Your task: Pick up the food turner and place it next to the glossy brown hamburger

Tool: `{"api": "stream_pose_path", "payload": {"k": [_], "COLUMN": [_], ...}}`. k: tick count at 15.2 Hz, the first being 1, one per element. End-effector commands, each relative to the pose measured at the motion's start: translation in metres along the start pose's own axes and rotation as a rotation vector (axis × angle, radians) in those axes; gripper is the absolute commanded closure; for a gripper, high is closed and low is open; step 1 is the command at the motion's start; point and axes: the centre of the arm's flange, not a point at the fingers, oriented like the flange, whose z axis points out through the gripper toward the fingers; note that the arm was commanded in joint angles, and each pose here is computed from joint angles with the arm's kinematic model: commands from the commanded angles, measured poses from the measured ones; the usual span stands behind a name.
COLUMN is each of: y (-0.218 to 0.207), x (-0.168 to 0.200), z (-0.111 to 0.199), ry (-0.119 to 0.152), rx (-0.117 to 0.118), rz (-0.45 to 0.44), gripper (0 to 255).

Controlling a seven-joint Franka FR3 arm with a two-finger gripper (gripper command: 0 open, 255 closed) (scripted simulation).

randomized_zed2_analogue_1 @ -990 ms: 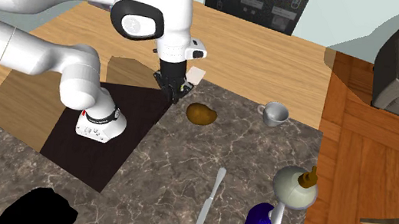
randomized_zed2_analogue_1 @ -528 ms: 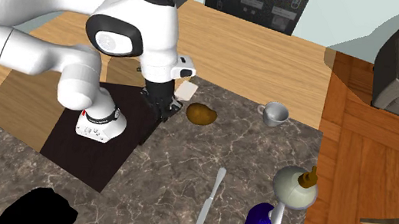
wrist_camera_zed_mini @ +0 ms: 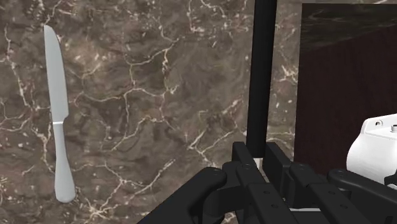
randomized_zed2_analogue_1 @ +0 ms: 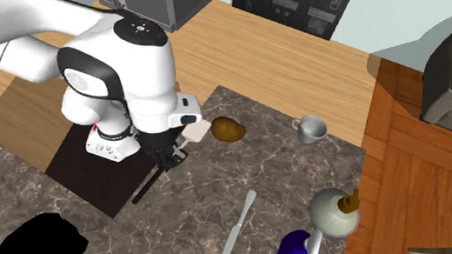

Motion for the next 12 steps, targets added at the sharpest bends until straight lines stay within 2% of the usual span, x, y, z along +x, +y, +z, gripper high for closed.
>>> {"api": "stream_pose_path", "payload": {"k": [1,12], "y": [0.004,0.023], "x": [-0.028,-0.170], "z": [0.005,0.028], "ry": [-0.001,-0.001], "rx": [0.000,0.000], "rz": [-0.001,-0.001], "gripper": [255,255]}}
